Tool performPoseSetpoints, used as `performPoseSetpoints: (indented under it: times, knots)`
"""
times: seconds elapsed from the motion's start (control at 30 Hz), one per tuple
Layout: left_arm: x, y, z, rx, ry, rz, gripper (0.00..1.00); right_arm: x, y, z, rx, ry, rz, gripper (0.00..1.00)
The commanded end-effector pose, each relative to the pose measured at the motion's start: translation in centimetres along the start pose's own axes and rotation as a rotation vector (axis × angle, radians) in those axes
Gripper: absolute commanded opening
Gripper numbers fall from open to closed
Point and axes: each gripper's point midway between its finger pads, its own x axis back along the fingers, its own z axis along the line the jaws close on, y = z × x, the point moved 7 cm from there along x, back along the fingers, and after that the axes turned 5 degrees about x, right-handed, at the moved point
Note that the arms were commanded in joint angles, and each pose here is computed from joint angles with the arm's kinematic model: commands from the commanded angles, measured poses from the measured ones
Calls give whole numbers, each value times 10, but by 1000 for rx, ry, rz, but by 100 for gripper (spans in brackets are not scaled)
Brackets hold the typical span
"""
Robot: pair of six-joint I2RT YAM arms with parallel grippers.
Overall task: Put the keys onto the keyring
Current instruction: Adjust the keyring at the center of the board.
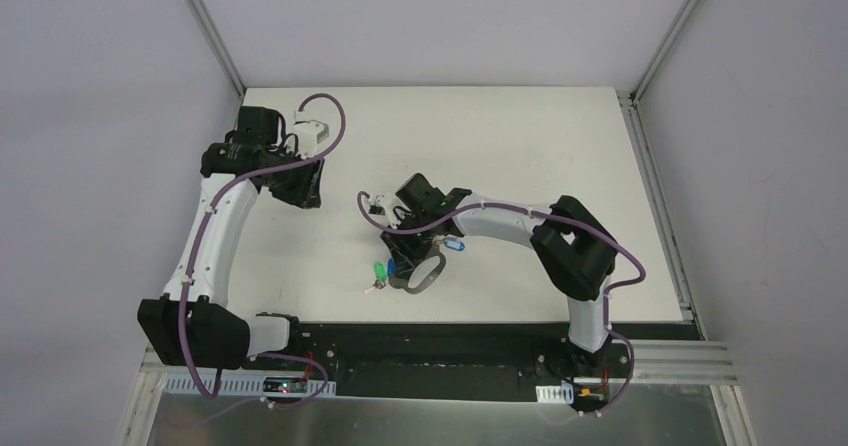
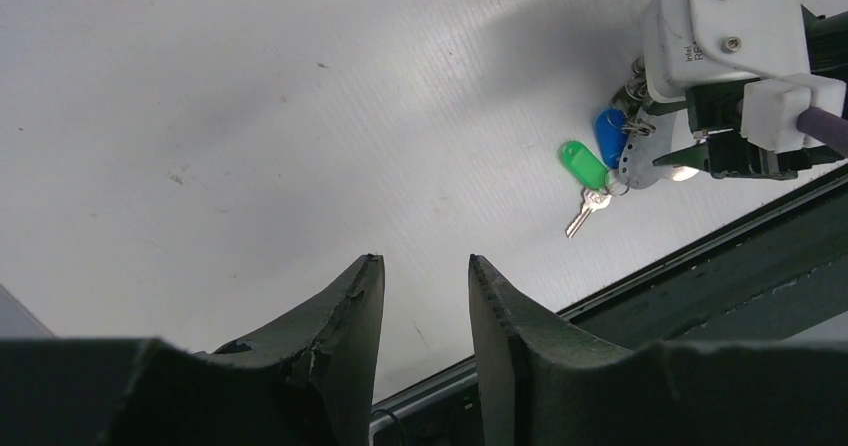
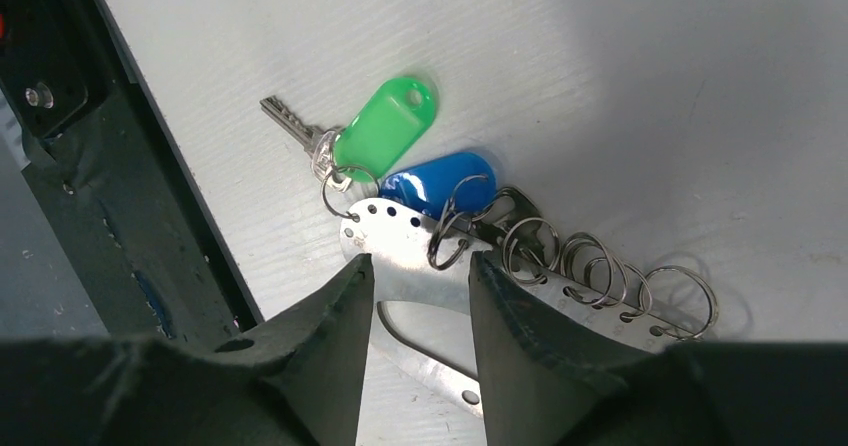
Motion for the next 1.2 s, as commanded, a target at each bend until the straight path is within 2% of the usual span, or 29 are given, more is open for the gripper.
performPoseSetpoints:
  times: [0.0,0.27,0.57,1.17]
  knots:
    - [17,3,2,5,44,-37,38,29,24,13,49,14,-96,43]
    - [17,4,3,15,60,-35,38,35,13,23,30,59,-80,45]
    - [14,6,5,25,62,-18,38,16,-1,24,-26,128,-37,45]
    - [12,5,5,22,57,-17,38,0,5,13,-52,118,-22,45]
